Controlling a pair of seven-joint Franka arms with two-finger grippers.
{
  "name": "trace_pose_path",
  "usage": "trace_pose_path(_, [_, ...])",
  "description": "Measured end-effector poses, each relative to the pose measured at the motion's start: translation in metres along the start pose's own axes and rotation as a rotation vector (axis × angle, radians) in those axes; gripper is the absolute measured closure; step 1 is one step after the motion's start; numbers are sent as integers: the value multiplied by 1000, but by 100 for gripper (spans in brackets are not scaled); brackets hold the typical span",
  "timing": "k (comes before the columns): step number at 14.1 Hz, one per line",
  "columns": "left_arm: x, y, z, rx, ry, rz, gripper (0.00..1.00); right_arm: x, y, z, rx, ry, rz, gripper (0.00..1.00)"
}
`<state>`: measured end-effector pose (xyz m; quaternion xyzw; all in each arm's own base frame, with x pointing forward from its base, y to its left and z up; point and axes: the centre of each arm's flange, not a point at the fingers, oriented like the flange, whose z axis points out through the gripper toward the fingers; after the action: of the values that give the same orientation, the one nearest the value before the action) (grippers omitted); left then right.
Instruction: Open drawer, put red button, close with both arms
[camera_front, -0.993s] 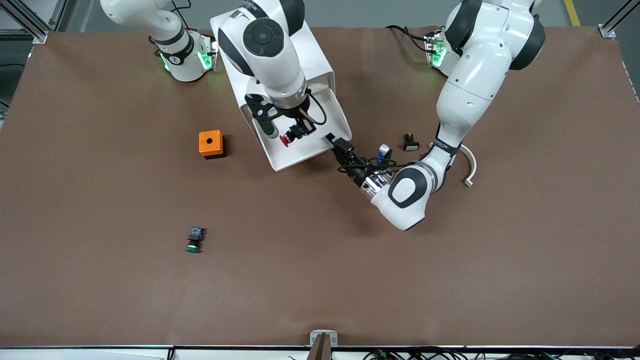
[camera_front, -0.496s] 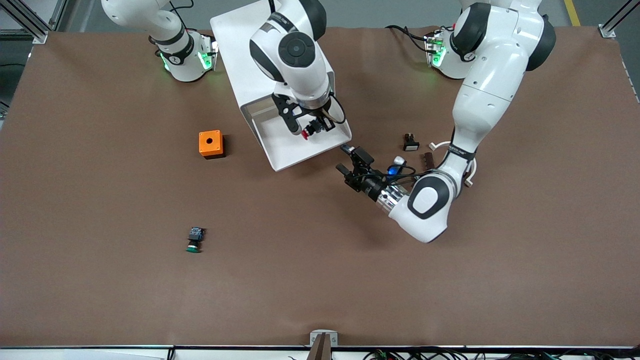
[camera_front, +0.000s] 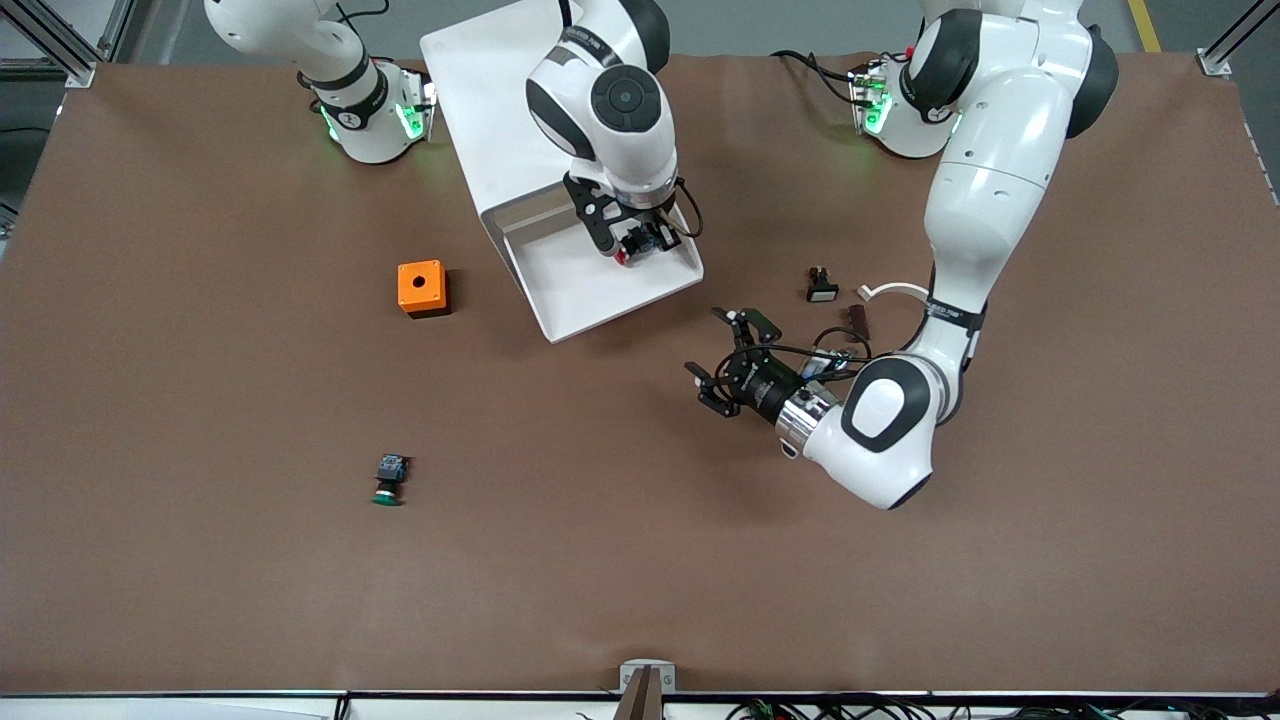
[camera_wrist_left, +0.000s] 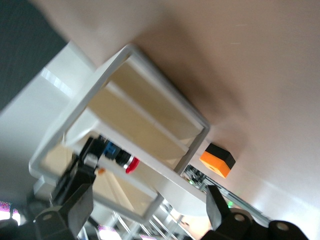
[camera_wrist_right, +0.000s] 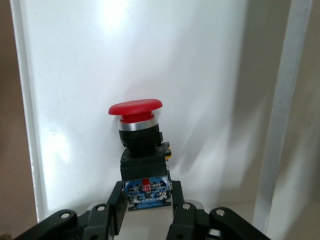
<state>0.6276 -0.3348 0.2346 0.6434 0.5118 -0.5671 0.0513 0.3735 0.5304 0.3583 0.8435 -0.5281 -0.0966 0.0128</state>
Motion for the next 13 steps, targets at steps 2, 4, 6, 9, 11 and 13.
trace_pose_path(2, [-22, -7, -11, -55, 116, 178, 0, 1, 1, 3, 1, 7, -18, 59])
trace_pose_path(4, [-49, -14, -18, -113, 244, 317, 0, -1, 2, 4, 0, 10, -75, 59])
trace_pose_path(6, [-72, -21, -19, -142, 394, 429, 0, -3, 3, 4, 0, 10, -114, 56])
trace_pose_path(9, [-94, -25, -11, -142, 623, 558, 1, 0, -1, -2, 15, 8, -127, 40])
trace_pose_path(11, [-107, -26, -14, -183, 721, 604, 1, 8, -9, -22, 22, 7, -146, 23])
trace_pose_path(13, [-124, -28, -18, -237, 805, 654, 1, 27, -20, -58, 0, 10, -195, 3])
